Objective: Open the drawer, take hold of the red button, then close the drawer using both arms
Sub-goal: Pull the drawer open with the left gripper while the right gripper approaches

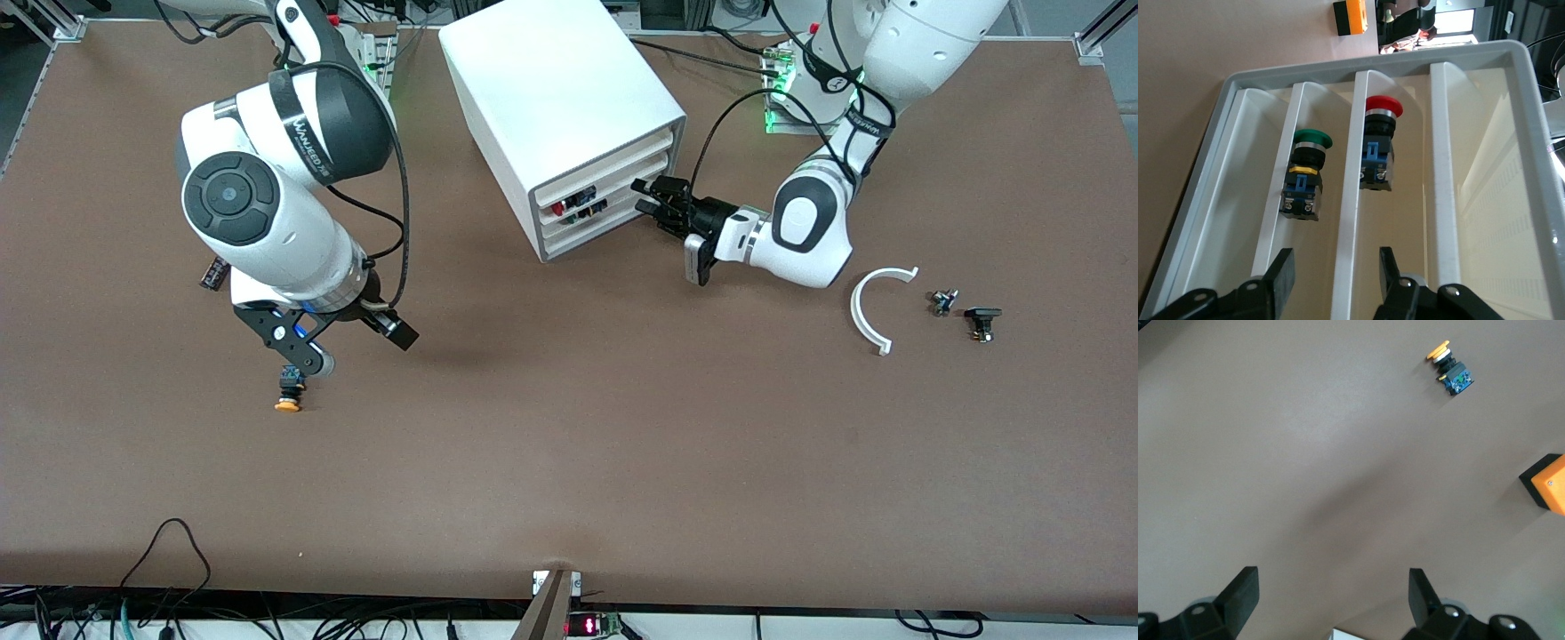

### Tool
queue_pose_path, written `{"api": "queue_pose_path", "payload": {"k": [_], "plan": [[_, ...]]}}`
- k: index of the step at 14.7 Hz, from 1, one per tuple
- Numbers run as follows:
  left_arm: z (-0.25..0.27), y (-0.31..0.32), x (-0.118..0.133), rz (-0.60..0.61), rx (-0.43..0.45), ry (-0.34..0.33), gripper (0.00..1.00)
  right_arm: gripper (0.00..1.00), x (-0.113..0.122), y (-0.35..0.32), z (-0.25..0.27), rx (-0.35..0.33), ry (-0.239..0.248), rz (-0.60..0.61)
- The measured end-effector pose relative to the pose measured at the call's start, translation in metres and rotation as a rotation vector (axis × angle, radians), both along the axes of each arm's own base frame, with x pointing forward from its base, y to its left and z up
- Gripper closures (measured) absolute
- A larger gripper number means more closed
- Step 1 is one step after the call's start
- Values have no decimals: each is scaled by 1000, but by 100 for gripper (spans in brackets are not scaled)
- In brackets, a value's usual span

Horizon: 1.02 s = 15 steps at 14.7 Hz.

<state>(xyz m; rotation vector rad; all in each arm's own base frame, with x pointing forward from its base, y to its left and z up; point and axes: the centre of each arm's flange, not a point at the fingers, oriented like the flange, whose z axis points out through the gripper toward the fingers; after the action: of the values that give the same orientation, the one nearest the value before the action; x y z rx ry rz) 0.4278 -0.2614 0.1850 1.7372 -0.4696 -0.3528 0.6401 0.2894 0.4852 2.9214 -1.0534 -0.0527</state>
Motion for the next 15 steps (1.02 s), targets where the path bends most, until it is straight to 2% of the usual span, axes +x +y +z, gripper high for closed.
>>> {"api": "queue_pose_path", "payload": {"k": [3,7,8,11,15], "plan": [[-5,-14,-12,19,-36,32,52,0,0,12,5,21,-11,-72],[-8,-22,-27,8,-49,49,54,0,5,29,5,65,-11,-174],[-9,-22,-28,5,-55,41,59,0,6,32,4,71,-13,-192],[-11,-20,-30,2,-67,20,89,0,7,44,1,94,-22,-235],[-11,-15,-25,15,-68,15,89,0,6,63,-5,128,-35,-286]]}}
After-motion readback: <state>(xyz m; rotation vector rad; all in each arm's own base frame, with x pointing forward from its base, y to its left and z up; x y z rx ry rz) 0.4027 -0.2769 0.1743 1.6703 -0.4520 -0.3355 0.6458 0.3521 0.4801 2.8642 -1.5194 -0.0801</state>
